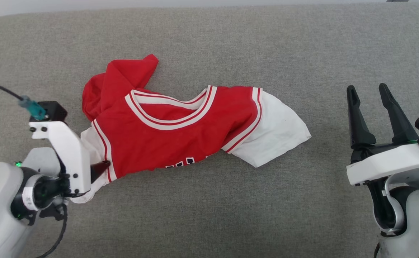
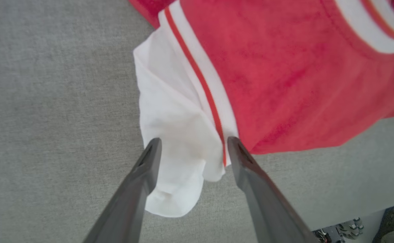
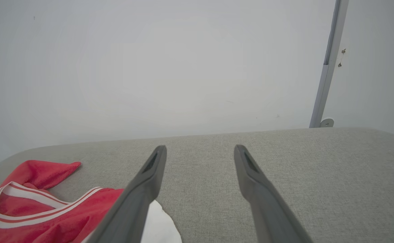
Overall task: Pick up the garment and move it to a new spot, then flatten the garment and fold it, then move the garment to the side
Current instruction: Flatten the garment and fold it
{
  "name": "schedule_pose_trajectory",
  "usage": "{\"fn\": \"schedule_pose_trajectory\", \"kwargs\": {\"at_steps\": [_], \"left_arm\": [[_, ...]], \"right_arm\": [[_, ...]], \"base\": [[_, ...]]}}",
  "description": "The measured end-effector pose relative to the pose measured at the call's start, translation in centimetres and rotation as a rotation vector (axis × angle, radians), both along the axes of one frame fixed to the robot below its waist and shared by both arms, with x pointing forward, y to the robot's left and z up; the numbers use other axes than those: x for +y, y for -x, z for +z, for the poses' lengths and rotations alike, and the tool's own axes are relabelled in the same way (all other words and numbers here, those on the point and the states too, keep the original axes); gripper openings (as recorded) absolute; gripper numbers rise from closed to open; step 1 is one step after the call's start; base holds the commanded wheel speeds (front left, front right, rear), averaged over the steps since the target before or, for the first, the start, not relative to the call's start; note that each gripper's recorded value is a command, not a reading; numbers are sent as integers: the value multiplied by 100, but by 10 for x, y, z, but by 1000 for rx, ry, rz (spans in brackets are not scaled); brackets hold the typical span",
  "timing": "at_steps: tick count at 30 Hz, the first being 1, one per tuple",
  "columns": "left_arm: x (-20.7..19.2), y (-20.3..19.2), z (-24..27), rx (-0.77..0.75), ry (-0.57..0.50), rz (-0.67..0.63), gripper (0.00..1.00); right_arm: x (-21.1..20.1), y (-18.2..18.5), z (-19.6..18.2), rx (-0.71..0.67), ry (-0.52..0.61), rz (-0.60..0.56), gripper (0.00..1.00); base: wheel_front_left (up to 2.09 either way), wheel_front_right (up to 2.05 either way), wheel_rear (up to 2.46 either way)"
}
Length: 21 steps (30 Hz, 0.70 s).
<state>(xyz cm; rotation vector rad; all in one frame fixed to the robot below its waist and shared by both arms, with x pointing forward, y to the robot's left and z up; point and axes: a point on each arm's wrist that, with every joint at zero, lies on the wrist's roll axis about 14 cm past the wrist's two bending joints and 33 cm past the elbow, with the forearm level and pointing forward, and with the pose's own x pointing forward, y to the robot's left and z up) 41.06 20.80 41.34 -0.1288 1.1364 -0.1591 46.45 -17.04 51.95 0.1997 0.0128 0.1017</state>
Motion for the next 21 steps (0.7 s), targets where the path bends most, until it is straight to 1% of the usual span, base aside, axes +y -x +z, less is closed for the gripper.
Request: {"fn": "schedule_pose_trajectory", "kwargs": {"at_steps": [4, 5, 6, 7, 8, 10, 12, 21], "left_arm": [[2, 0, -8, 32, -22, 3, 100], [3, -1, -10, 38, -27, 9, 84], [3, -2, -12, 44, -30, 14, 46], [4, -2, -14, 53, -36, 16, 22], [5, -2, -16, 57, -46, 17, 0], [9, -2, -19, 68, -58, 26, 0], [9, -4, -20, 60, -41, 40, 0], [23, -15, 0, -37, -12, 92, 0]], "right_arm": [[1, -1, 0, -1, 0, 3, 100], [1, -1, 0, 0, 0, 4, 100], [1, -1, 0, 1, 0, 4, 100], [1, -1, 0, 2, 0, 4, 100], [1, -1, 0, 2, 0, 4, 100], [1, 0, 0, 2, 1, 3, 100], [0, 0, 0, 2, 1, 1, 100], [1, 1, -1, 8, 7, 3, 100]], "base": [[0, 0, 0], [0, 0, 0], [0, 0, 0], [0, 0, 0], [0, 0, 0], [0, 0, 0], [0, 0, 0], [0, 0, 0]]}}
